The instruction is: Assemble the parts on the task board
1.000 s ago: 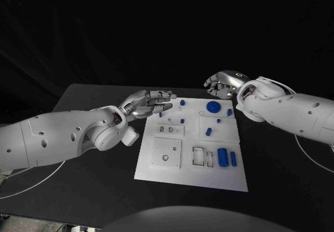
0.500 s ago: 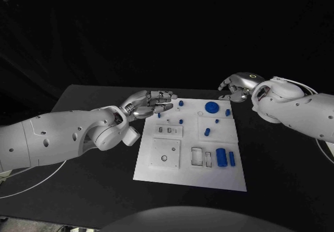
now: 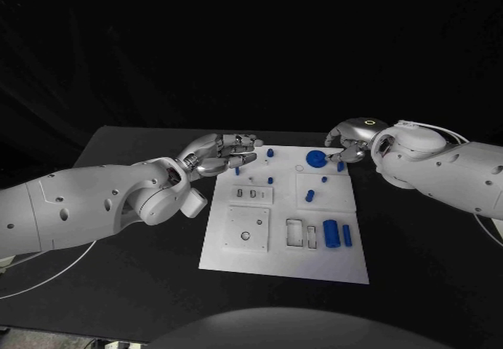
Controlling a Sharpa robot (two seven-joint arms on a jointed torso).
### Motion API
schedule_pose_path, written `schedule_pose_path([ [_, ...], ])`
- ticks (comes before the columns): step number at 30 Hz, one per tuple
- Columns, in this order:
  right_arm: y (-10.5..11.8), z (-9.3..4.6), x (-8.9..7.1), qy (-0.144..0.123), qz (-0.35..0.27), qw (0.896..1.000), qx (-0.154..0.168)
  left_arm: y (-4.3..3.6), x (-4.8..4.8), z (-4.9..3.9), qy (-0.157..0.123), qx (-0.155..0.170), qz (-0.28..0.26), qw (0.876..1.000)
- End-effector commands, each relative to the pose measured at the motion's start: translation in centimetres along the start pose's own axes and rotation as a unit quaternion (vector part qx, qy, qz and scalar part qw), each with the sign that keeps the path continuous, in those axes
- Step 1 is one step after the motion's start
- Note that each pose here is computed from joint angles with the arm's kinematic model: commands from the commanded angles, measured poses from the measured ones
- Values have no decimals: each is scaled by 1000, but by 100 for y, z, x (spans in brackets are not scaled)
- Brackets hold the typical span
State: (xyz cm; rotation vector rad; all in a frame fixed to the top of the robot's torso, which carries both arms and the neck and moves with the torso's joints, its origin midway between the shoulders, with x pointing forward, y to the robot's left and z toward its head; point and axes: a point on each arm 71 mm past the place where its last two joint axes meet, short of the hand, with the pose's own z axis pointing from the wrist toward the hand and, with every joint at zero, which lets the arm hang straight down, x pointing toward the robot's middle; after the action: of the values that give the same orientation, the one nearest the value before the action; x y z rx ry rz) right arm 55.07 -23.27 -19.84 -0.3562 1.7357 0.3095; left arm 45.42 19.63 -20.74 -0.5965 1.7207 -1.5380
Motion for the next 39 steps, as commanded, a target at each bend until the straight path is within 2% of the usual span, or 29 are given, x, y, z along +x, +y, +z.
schedule_pose_path([
  [1, 42, 15, 59, 20, -16, 1000, 3, -18, 14, 1, 7, 9, -6, 1000],
  [15, 194, 79, 142, 12, -10, 1000, -12, -13, -3, -14, 6, 8, -5, 1000],
  [39, 245, 131, 226, 18, -11, 1000, -5, -4, 3, -7, 11, 3, -7, 1000],
])
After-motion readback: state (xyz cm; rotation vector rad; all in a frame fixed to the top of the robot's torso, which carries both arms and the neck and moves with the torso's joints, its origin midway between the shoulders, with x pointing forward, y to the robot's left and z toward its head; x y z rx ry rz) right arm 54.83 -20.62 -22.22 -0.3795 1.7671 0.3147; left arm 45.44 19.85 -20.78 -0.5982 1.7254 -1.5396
